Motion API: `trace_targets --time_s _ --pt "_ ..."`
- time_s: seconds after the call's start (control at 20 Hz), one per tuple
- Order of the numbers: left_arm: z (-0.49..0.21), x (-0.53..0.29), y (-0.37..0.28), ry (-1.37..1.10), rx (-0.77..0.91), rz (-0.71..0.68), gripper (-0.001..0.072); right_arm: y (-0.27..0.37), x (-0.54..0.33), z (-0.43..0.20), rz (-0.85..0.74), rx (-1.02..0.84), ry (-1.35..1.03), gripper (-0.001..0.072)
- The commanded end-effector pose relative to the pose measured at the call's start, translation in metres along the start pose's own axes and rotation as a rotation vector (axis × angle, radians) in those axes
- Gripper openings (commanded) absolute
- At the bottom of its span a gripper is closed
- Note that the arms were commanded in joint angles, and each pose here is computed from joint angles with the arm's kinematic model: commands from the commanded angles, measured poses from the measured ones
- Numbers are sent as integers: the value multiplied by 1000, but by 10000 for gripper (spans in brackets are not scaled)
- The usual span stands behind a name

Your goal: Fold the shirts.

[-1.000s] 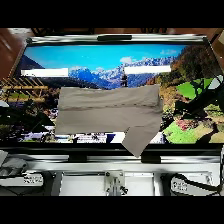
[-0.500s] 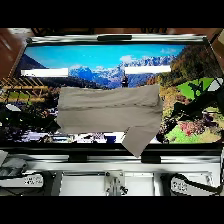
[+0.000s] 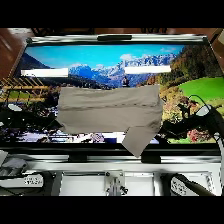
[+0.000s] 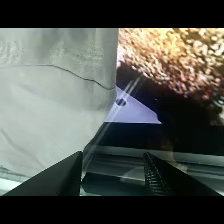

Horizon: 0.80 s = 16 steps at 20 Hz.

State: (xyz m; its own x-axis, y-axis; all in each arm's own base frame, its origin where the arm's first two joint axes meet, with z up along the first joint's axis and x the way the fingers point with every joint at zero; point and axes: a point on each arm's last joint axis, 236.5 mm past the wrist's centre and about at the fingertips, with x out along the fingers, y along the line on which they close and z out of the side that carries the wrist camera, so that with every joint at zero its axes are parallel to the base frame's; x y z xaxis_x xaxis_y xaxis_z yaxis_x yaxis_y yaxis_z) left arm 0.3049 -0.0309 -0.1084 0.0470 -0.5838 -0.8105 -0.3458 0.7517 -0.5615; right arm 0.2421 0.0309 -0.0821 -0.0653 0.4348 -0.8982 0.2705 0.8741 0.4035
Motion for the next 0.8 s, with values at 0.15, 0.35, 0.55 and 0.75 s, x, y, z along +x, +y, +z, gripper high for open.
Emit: trace_targets --time_s 0.15,0.35,0.55,0.75 --pt "-6 0 -2 25 41 -11 39 16 32 1 57 27 -24 507" --pt "-8 -1 -2 31 44 -13 39 29 49 16 36 17 -71 505" --pt "-6 -2 -2 27 61 -15 39 31 51 19 25 28 -85 114" --pt "11 -21 -17 -9 211 -25 37 50 19 28 44 -109 -177 61"
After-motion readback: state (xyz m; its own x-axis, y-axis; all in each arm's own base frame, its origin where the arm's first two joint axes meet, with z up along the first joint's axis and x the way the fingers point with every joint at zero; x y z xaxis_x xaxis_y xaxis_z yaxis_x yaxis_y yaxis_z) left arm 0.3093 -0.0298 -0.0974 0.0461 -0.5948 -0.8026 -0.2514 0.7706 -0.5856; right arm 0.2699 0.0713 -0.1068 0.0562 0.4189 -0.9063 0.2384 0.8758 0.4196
